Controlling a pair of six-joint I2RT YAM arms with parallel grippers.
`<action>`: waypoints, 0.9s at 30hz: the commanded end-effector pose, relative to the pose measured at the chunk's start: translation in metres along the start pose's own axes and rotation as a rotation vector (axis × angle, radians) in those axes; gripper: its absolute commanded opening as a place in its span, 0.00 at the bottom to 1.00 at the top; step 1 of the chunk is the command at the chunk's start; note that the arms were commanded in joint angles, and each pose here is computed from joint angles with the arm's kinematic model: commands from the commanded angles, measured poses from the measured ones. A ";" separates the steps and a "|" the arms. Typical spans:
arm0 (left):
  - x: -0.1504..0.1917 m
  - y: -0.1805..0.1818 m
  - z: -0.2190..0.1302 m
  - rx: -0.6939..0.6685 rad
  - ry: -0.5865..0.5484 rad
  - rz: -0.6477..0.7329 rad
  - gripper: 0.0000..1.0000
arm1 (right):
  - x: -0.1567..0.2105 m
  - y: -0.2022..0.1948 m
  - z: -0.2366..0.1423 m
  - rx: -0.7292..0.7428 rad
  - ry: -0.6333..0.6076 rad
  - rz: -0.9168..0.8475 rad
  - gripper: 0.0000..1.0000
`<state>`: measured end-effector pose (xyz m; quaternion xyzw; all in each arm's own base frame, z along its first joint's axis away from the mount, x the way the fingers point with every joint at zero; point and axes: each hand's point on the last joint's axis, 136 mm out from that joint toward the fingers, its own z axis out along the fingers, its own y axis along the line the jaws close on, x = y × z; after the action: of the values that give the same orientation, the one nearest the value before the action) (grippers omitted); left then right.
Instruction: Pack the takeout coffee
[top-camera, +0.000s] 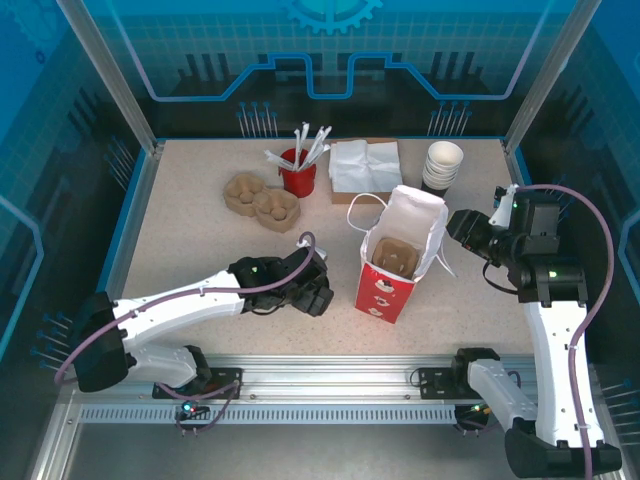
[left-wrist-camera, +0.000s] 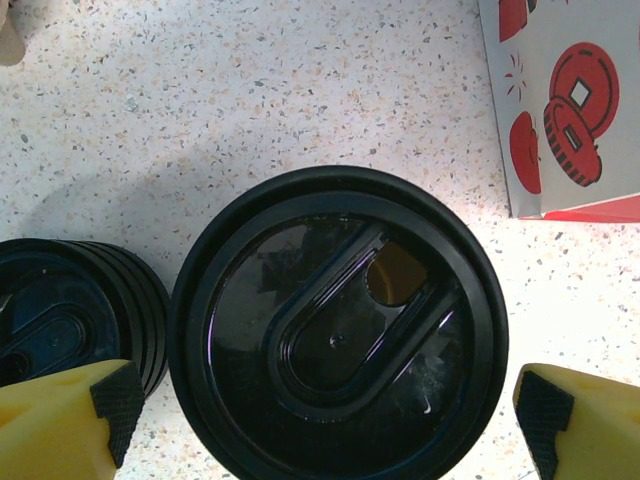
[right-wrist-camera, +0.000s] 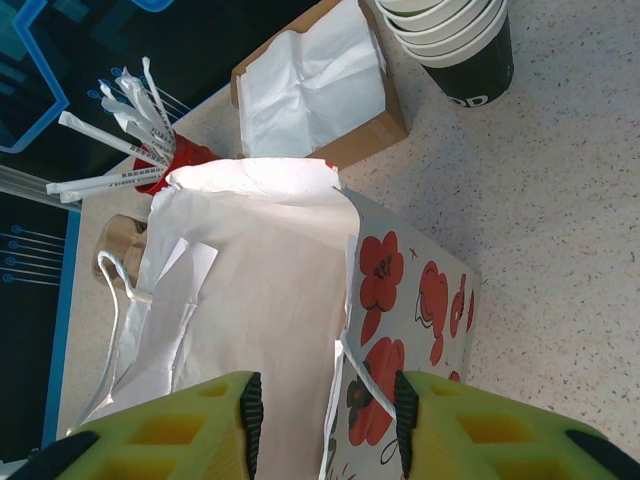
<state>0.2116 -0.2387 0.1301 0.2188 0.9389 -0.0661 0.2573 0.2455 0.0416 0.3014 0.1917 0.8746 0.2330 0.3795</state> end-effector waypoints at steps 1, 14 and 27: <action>-0.007 -0.001 -0.002 -0.017 -0.003 -0.029 0.94 | 0.003 -0.004 -0.003 0.004 0.009 -0.001 0.41; -0.006 -0.002 0.000 -0.027 0.024 -0.010 0.82 | 0.001 -0.006 -0.004 -0.019 -0.001 0.037 0.41; 0.000 0.001 0.008 -0.066 0.074 -0.014 0.81 | 0.001 -0.010 -0.007 -0.011 -0.007 0.043 0.41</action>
<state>0.2160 -0.2436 0.1246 0.2109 0.9469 -0.0481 0.2377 0.2427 0.0329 0.3042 0.2103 0.8647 0.2441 0.3853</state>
